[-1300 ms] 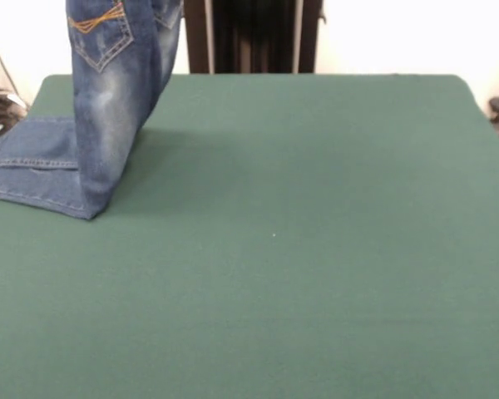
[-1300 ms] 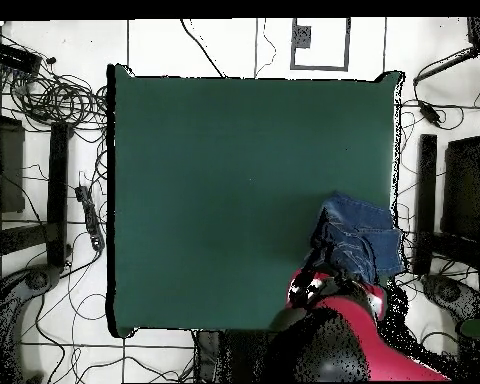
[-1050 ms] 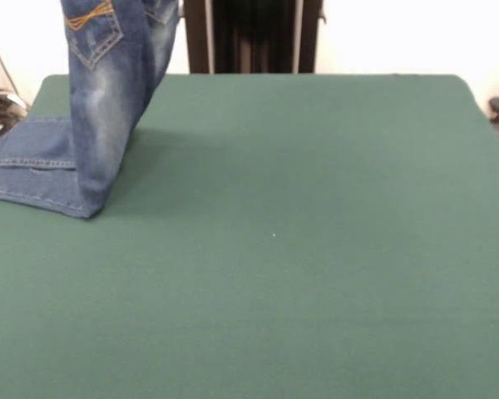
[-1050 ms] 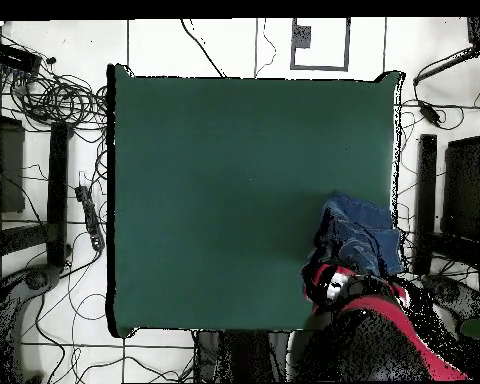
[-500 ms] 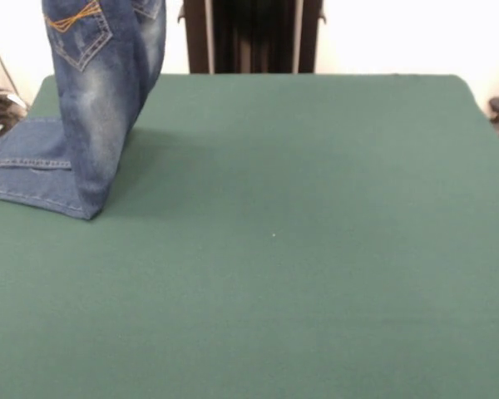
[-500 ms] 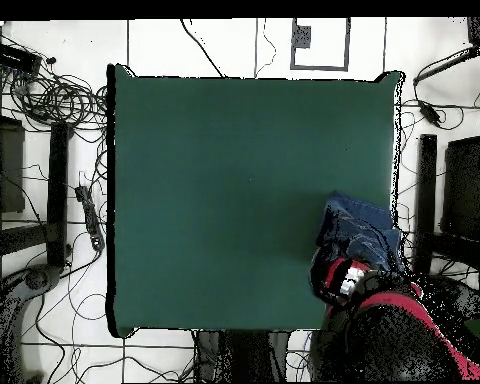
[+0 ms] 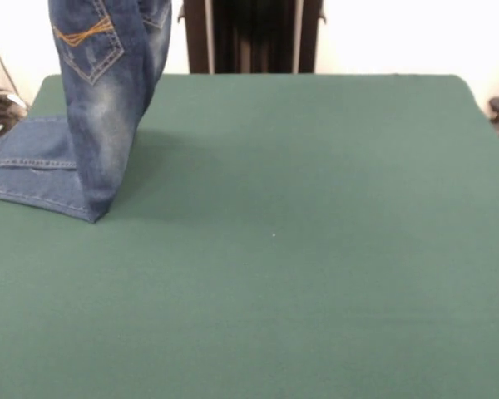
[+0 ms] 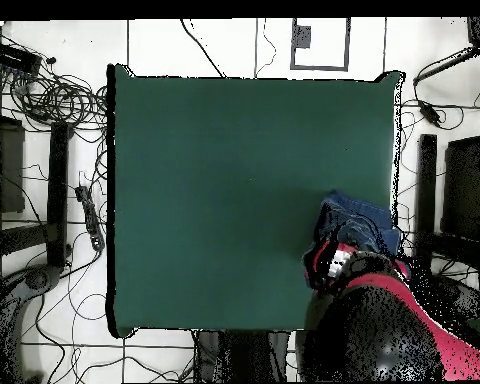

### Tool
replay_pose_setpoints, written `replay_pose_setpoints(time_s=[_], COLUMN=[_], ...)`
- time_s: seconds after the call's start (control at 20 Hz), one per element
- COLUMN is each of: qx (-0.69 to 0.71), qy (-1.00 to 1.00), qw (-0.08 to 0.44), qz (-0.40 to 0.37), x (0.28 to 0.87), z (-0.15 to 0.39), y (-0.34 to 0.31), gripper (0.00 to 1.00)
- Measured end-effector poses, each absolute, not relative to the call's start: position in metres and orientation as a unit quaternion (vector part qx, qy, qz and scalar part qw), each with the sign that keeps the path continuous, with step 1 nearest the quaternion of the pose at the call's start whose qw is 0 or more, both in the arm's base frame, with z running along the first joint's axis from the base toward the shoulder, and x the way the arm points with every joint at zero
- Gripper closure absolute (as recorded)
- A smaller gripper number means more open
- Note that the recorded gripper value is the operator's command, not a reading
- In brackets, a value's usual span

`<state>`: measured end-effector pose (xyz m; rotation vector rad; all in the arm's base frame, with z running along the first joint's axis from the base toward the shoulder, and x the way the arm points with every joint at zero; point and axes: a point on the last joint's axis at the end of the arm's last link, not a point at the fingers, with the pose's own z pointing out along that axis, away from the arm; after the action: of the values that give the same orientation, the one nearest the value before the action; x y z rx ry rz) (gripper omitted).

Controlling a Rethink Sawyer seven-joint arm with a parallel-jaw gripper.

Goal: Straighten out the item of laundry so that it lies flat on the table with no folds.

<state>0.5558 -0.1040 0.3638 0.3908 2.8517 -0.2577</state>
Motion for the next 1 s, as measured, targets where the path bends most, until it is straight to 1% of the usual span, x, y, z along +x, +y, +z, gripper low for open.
replay_pose_setpoints(time_s=[0.15,0.5,1.0], qx=[0.124,0.103,0.055], qy=[0.979,0.983,0.991], qw=[0.136,0.131,0.104], qz=[-0.085,-0.076,-0.057], x=[0.561,0.569,0.574], z=[0.356,0.347,0.314], y=[-0.098,-0.081,-0.031], gripper=[1.00,1.00,1.00])
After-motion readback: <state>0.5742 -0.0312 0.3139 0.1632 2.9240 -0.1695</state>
